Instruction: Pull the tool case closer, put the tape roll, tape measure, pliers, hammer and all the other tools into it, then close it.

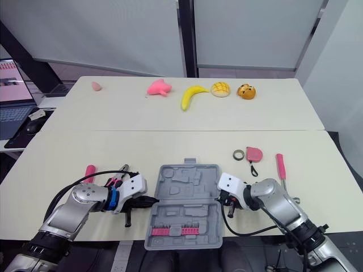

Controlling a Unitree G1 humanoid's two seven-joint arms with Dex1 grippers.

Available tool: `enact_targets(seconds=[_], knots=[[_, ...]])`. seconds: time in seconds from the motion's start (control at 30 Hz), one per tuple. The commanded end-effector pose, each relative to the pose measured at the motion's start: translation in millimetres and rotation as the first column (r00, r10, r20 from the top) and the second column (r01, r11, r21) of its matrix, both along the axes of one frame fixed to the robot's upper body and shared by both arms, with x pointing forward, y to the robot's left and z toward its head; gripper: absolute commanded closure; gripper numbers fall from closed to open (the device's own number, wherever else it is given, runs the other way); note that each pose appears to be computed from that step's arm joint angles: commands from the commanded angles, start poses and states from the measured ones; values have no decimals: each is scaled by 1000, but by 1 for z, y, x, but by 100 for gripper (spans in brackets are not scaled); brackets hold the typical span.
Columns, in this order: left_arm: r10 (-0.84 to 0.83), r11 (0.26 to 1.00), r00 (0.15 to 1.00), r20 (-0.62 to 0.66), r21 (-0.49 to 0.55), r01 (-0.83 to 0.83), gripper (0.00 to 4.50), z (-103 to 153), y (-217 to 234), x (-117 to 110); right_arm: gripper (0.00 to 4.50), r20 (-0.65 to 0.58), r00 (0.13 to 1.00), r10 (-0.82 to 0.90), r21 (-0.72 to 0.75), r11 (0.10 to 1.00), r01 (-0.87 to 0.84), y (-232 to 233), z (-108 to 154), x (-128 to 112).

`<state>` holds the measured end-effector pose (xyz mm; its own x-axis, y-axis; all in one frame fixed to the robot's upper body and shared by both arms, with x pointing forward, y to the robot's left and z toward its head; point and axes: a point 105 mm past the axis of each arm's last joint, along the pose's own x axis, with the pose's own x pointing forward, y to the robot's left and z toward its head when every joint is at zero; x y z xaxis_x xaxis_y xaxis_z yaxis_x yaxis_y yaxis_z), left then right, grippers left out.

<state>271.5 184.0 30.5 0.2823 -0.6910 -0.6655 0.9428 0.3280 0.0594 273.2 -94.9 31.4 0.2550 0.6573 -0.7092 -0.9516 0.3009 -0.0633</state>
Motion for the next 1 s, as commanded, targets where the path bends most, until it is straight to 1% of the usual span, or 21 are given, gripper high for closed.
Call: enact_targets(seconds=[0.03,0.2,1.0], knots=[[-22,1000,1000,-10,11,22,450,0,0,-5,448,-15,999,32,6,999,-32,3,2,-7],[-31,999,999,-20,11,31,450,-1,-1,-8,448,-38,999,40,2,999,-39,2,0,-12],[-35,999,998,-51,19,36,450,-7,1,-18,448,-69,996,54,-8,998,-55,0,-2,-18]])
